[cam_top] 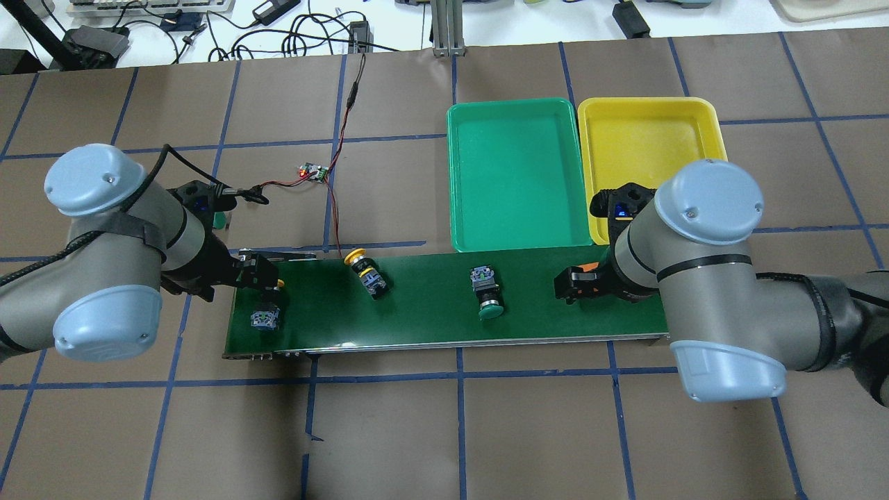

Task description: Sort buttons by color to trays

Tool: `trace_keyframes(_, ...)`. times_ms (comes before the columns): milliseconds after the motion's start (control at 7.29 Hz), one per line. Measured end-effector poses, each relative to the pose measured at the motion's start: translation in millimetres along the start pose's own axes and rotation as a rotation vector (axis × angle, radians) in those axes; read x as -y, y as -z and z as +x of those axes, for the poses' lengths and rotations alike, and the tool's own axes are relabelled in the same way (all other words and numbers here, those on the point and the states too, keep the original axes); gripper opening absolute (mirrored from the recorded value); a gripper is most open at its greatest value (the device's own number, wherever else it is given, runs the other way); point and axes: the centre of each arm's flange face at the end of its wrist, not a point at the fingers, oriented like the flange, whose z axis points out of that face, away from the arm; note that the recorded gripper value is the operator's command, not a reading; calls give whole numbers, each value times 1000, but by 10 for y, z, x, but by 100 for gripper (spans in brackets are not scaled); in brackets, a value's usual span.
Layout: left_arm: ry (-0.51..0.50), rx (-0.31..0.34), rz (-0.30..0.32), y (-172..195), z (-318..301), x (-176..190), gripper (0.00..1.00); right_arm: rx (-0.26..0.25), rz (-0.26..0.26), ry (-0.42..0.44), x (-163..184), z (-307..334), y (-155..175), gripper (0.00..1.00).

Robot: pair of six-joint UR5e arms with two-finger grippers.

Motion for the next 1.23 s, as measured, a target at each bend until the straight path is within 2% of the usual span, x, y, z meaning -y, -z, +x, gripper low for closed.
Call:
trace_keyframes(274, 44, 5, 36, 239, -357, 418, 100, -20, 9, 8, 77, 12, 72, 100)
trace_keyframes(823, 3, 7, 25, -109, -1028, 1330, 100, -28, 2, 46, 141, -69, 41, 100)
trace_keyframes(1234, -37, -10, -9, -559, -1315, 1677, 100, -14, 9, 87, 116, -312, -27, 100)
